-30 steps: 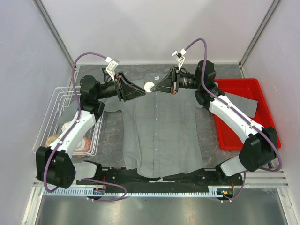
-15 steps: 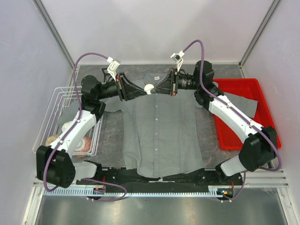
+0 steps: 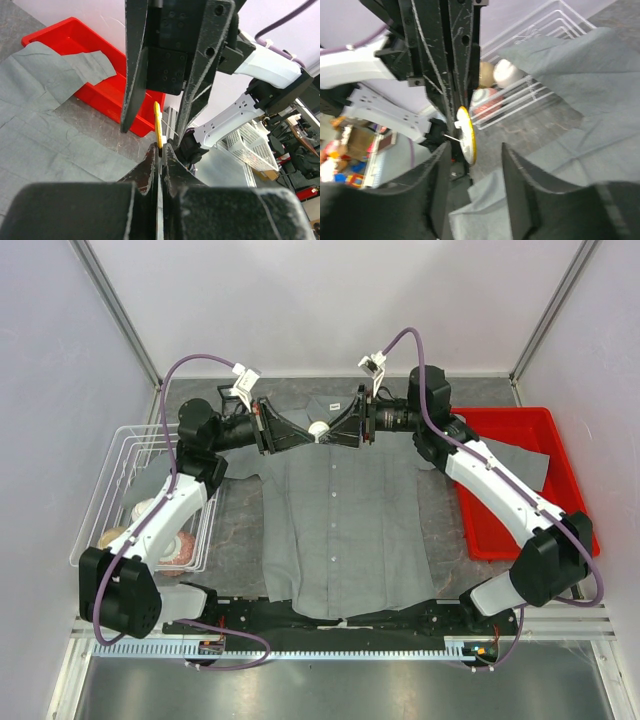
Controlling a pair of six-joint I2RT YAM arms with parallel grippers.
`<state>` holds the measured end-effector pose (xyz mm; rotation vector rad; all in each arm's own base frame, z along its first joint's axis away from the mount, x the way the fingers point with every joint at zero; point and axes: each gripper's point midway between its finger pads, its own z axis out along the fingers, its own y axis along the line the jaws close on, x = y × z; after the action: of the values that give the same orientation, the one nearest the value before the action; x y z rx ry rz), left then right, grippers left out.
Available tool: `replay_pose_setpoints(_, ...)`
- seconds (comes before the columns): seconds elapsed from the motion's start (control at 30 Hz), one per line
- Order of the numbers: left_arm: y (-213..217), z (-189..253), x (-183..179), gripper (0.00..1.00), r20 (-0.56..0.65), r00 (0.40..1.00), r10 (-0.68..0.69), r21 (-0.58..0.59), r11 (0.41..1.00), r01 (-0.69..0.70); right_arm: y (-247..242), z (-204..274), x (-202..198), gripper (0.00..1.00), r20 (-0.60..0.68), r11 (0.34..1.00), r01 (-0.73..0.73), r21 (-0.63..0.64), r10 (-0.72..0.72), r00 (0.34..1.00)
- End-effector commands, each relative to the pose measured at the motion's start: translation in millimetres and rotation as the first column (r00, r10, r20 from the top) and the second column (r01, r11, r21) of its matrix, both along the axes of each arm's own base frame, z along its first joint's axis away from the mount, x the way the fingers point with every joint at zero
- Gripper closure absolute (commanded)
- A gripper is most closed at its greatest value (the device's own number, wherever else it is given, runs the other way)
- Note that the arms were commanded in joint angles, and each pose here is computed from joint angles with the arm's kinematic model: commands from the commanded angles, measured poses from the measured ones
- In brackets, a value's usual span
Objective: Pin the brooch onto the clothing
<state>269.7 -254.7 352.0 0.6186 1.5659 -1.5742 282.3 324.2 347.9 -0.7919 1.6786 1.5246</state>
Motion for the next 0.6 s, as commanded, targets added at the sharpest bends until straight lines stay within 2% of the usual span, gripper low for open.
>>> replay_pose_setpoints(0.0,0,10,3,0.98,0.008,1.000,0.018,0.011,1.000,-0.018,-13,22,8,0.43,0.257,0.994,0.098,-0.058,-0.080,0.963)
replay_pose_setpoints(0.03,-1,10,2,0.98,0.007,1.000,0.010,0.017,1.000,-0.010,-16,21,8,0.38,0.274,0.990,0.115,-0.082,-0.089,0.958)
replay_pose_setpoints(0.13,-1,5,1,0.98,-0.004,1.000,0.001,0.042,0.999,-0.001,-27,23,14,0.34,0.409,0.977,0.176,-0.124,-0.111,0.906)
replay_pose_setpoints(0.27,0,-2,1,0.98,-0.019,1.000,-0.002,0.071,0.997,0.004,-37,29,19,0.34,0.568,0.958,0.234,-0.168,-0.100,0.817)
replay_pose_setpoints(0.43,0,-8,1,0.98,-0.051,0.999,0.001,0.093,0.996,0.004,-25,36,4,0.41,0.727,0.952,0.217,-0.215,0.007,0.686)
replay_pose_setpoints(0.57,0,-11,0,0.98,-0.051,0.999,0.001,0.109,0.994,0.004,-10,33,-13,0.50,0.796,0.949,0.185,-0.254,0.096,0.598)
